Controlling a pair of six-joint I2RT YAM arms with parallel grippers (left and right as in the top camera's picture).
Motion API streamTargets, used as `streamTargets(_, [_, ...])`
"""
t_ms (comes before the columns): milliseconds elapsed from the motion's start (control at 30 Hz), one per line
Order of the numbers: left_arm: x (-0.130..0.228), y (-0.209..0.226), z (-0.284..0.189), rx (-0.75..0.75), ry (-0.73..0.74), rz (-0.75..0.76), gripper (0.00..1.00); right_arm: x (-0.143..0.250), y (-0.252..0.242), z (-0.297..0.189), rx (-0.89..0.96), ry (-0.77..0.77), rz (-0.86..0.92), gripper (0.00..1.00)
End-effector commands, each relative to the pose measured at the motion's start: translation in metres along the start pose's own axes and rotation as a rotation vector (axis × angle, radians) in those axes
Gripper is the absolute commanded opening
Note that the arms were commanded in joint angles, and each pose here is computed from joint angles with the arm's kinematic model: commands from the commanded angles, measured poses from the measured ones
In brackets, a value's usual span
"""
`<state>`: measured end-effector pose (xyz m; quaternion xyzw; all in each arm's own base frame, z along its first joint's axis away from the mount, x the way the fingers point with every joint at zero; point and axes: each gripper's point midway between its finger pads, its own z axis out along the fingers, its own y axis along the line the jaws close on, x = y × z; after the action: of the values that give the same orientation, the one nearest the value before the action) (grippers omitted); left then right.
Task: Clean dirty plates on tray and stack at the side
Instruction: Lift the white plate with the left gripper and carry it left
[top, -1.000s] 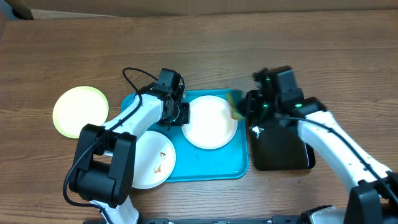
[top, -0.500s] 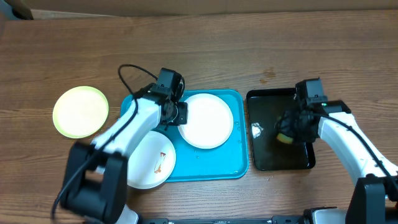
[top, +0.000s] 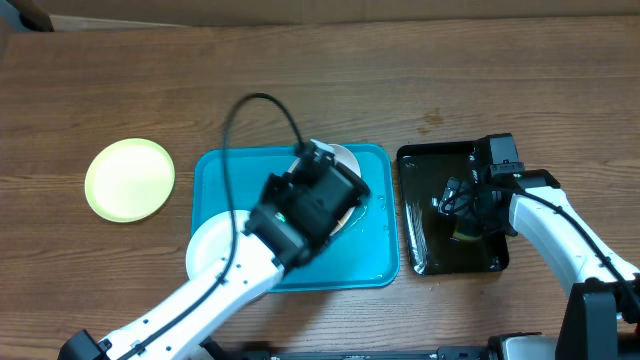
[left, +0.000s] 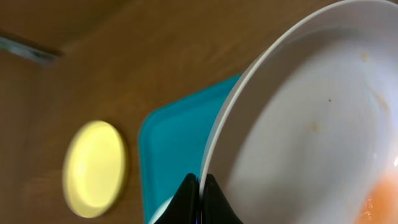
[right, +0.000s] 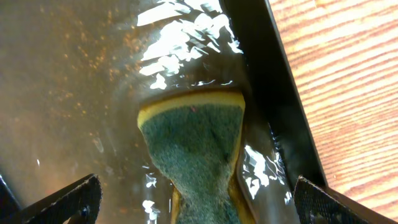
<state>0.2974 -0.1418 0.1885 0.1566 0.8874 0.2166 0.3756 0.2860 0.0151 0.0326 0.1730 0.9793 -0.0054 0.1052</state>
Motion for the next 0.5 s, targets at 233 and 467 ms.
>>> streamTargets(233, [-0.038, 0.022, -0.064, -0.347, -0.302, 0.086, 0.04, -0.006, -0.003, -0.004, 0.007, -0.04, 0.007, 1.0])
streamTargets(467, [-0.054, 0.032, -0.101, -0.512, -0.432, 0.108, 0.04, -0.006, -0.003, -0.004, 0.007, -0.04, 0.007, 1.0])
